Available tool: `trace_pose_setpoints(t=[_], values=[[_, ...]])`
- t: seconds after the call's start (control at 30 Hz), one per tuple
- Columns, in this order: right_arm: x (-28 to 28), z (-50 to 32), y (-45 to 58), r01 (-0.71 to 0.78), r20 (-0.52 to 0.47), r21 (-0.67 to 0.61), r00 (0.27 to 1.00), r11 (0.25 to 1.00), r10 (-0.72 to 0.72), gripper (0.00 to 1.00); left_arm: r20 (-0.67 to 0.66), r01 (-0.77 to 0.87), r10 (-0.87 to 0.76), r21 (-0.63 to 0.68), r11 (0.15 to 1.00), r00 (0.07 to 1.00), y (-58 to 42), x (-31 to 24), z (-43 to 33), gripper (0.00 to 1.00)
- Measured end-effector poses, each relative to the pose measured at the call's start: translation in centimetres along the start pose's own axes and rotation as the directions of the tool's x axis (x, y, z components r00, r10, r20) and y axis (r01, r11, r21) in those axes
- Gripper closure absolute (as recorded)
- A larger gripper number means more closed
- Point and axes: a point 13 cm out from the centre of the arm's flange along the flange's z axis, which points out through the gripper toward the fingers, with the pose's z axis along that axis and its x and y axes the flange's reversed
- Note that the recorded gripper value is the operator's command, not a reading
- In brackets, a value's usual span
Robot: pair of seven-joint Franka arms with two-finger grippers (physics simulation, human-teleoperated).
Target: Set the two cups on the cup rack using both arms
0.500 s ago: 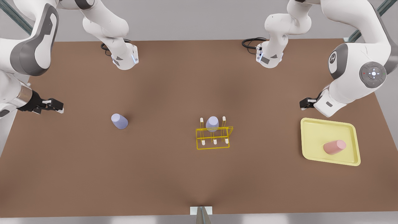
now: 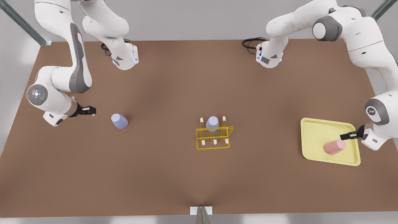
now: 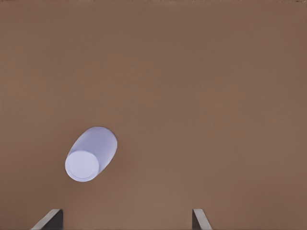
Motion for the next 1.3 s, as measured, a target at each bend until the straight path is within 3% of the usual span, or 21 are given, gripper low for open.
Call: trace_pose_setpoints(t=[0.33, 0.97, 1.0, 1.03, 1.3], values=[[-2.2, 6.1, 4.9, 0.049, 0.079, -0.041, 0.996, 0.998, -0.045, 0.00, 0.058, -0.196, 0.197, -0.023, 0.980, 0.979, 0.7, -2.6, 7.1, 0.00], [0.5, 14.6, 9.4, 0.106, 0.089, -0.046, 0.991, 0.993, -0.102, 0.00, 0.042, -0.355, 0.356, -0.028, 0.935, 0.934, 1.6, -2.8, 13.0, 0.00], [0.8, 15.2, 9.3, 0.104, 0.086, -0.047, 0.991, 0.993, -0.100, 0.00, 0.043, -0.359, 0.360, -0.029, 0.933, 0.932, 1.7, -2.8, 13.1, 0.19], [0.9, 15.6, 9.3, 0.102, 0.086, -0.048, 0.991, 0.994, -0.098, 0.00, 0.046, -0.362, 0.364, -0.032, 0.931, 0.930, 1.7, -2.9, 13.0, 0.26], [0.8, 18.2, 9.5, 0.103, 0.073, -0.054, 0.992, 0.993, -0.099, 0.00, 0.077, -0.363, 0.369, -0.077, 0.928, 0.926, 2.4, -3.3, 8.0, 0.23]])
